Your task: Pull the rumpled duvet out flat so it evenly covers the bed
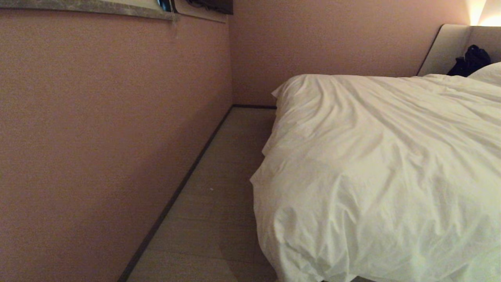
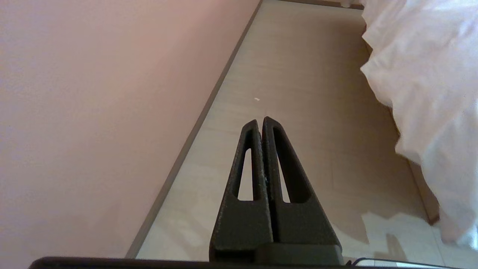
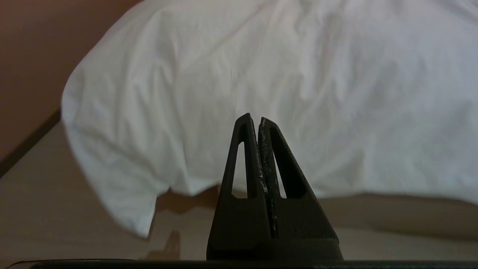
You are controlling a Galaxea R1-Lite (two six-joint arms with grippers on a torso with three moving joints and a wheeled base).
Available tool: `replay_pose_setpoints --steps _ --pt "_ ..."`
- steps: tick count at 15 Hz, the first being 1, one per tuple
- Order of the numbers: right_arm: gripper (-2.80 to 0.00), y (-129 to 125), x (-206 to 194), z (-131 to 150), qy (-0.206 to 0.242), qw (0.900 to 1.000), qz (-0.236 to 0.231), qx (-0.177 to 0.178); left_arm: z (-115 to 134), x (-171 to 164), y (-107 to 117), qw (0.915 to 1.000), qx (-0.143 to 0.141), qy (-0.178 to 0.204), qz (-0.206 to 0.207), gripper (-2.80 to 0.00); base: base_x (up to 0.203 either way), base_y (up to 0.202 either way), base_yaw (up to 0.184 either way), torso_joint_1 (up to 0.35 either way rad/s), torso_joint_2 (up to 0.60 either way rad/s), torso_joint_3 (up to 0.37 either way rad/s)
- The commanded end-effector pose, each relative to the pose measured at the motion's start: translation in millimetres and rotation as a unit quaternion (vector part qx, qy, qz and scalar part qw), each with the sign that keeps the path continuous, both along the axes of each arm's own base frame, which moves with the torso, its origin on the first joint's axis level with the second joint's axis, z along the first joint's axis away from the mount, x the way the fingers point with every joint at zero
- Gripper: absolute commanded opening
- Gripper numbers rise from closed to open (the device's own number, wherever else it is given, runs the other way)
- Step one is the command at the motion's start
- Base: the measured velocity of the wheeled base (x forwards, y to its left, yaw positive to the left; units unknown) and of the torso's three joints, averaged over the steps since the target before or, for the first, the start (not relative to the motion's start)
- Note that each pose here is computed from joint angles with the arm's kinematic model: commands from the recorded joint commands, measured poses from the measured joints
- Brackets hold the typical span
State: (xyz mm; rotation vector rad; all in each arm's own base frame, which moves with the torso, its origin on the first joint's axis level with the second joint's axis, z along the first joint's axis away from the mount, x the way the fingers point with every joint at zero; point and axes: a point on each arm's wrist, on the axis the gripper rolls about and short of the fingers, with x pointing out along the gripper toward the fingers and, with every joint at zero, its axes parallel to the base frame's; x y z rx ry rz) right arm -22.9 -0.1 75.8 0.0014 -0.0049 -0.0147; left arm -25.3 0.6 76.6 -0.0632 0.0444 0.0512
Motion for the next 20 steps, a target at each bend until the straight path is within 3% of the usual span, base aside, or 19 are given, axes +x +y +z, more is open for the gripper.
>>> replay_pose_setpoints --steps 1,11,20 --pt "-2.8 0.0 0.1 0.0 0.001 1.0 0.0 0.0 0.0 0.0 0.0 1.0 0.0 0.0 0.0 -2.8 -0.194 0.0 0.002 0.002 0.0 0.006" --pt "-2.8 0.0 0.1 0.0 0.001 1.0 0.0 0.0 0.2 -0.1 0.0 1.0 -0.001 0.0 0.0 -2.8 -0.188 0.0 0.0 0.002 0.0 0.004" --pt "-2.8 0.0 0.1 0.0 0.001 1.0 0.0 0.0 0.0 0.0 0.0 1.0 -0.001 0.0 0.0 -2.8 -0.006 0.0 0.0 -0.001 0.0 0.0"
